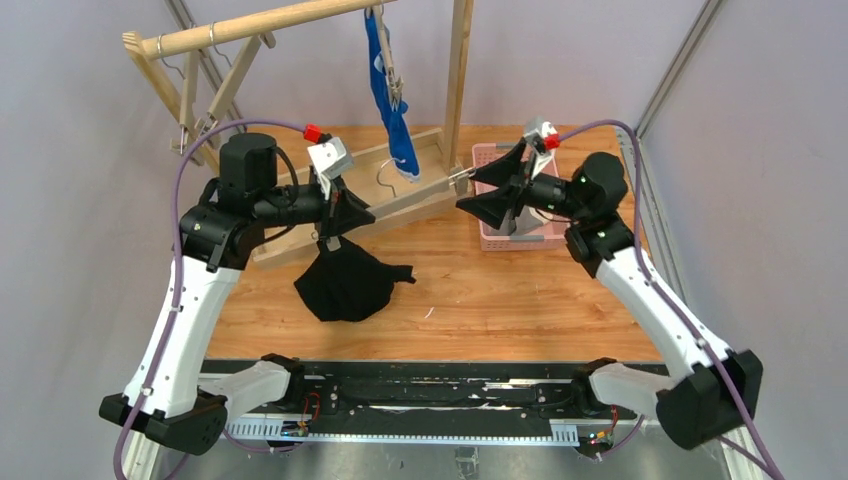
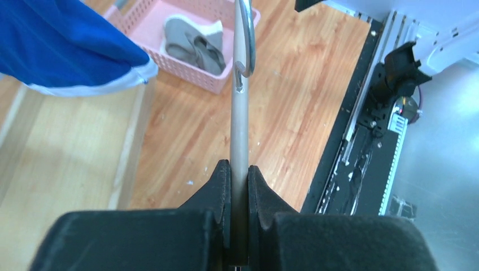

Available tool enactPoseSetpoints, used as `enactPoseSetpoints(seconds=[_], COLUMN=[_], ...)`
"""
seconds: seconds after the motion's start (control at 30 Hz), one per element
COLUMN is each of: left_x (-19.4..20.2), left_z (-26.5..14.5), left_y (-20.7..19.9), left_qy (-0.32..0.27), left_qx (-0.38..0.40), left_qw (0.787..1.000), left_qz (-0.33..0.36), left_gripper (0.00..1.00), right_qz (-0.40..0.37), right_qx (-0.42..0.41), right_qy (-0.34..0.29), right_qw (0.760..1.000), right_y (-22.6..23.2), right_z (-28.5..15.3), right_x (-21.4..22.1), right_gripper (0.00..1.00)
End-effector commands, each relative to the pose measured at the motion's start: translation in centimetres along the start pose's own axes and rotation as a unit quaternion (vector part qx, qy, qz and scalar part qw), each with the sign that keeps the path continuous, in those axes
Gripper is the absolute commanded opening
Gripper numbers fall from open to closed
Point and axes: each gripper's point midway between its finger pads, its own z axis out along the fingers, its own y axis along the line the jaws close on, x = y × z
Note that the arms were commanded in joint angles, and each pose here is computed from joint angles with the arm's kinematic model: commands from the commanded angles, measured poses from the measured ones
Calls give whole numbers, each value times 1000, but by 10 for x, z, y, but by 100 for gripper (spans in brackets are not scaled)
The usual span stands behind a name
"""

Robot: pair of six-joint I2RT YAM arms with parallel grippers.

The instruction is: Remove the underwear clipped to the hanger

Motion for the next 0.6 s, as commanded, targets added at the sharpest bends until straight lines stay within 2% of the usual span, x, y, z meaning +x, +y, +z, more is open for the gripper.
enactPoseSetpoints(seconds=[0.0,0.13,0.23,0.3,0.57], left_x=[-54,-87,-97,-99,-95], left_z=[-10,-9,-4,-1,4], left_y=[3,1,-5,-6,-6], left_qy=[-86,-174,-211,-232,-279], left_qx=[-30,-20,10,21,29], left_qw=[996,984,977,972,959], left_qz=[27,13,-7,-19,-52], left_gripper=[0,0,0,0,0], right_qz=[-49,-51,-26,-13,18], right_qx=[92,106,89,70,-36], right_qy=[-52,-97,-130,-158,-271], right_qw=[993,988,987,985,962], right_y=[-5,1,6,9,18], right_z=[-18,-28,-26,-23,-12], right_x=[-21,-25,-29,-34,-61], right_gripper=[73,73,68,64,63])
